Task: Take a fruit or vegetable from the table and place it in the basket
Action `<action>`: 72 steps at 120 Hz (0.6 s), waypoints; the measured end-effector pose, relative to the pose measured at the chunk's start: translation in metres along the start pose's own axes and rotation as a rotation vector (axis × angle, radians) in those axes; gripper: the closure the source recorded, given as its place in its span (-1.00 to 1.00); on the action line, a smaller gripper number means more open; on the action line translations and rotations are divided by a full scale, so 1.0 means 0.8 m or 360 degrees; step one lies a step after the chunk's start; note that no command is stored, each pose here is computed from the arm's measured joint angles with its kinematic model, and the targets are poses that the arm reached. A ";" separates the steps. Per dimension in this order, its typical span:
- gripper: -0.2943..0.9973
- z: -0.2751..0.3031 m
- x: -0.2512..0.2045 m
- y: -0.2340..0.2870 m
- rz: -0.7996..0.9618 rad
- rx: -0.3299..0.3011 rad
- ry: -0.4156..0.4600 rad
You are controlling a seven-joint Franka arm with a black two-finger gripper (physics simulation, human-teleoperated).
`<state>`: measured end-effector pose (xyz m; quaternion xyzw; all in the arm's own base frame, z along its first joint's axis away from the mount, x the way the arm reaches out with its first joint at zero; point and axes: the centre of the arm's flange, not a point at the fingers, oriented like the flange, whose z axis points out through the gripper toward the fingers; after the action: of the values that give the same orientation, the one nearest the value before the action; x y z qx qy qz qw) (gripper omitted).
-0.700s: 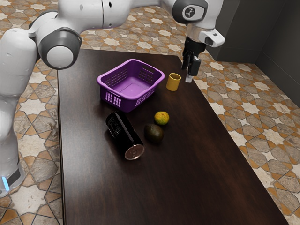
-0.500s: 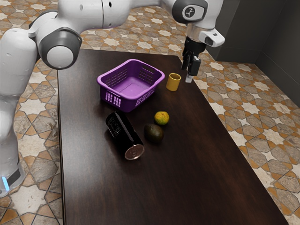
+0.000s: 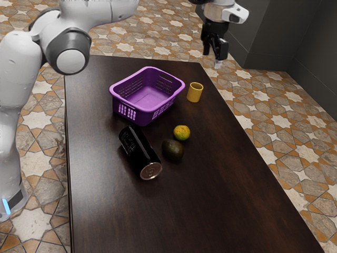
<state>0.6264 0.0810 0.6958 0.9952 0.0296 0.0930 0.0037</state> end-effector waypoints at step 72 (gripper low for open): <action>-0.54 0.231 0.020 0.018 -0.0164 -0.0119 -0.0301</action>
<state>0.6771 0.0673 0.5176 0.9959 0.0768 -0.0005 0.0485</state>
